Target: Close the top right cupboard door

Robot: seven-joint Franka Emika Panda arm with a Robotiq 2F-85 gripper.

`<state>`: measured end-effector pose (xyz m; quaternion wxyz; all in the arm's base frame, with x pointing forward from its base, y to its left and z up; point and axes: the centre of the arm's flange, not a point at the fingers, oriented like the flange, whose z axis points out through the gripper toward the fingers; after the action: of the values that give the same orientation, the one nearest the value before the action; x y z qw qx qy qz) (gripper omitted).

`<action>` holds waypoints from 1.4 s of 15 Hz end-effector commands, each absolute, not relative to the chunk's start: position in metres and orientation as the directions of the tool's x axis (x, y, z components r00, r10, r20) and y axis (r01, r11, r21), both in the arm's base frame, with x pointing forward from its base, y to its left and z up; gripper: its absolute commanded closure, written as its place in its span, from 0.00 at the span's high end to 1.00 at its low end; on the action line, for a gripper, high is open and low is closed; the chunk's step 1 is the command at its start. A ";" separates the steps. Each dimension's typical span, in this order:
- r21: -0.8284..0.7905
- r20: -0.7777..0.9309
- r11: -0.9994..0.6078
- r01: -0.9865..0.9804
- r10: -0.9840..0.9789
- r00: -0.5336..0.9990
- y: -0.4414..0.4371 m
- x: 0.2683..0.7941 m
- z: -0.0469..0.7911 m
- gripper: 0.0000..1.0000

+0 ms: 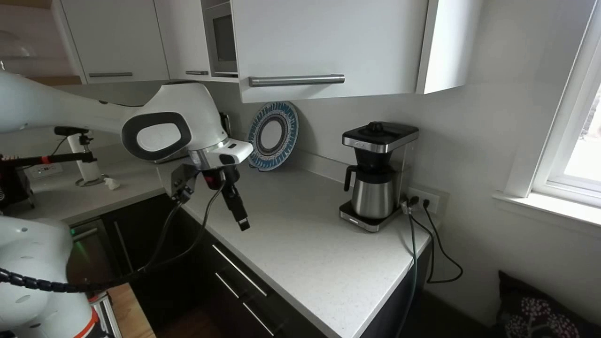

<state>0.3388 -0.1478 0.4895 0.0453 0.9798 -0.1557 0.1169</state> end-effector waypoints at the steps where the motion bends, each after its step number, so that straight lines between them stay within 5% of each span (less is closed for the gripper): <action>1: 0.053 0.242 -0.950 -0.306 -0.285 0.927 -0.150 0.339 0.488 1.00; 21: 0.063 0.123 -0.971 0.231 0.237 0.964 -0.220 0.305 0.488 1.00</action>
<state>0.3080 -0.2060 0.4859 0.0261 0.9911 0.0920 0.0921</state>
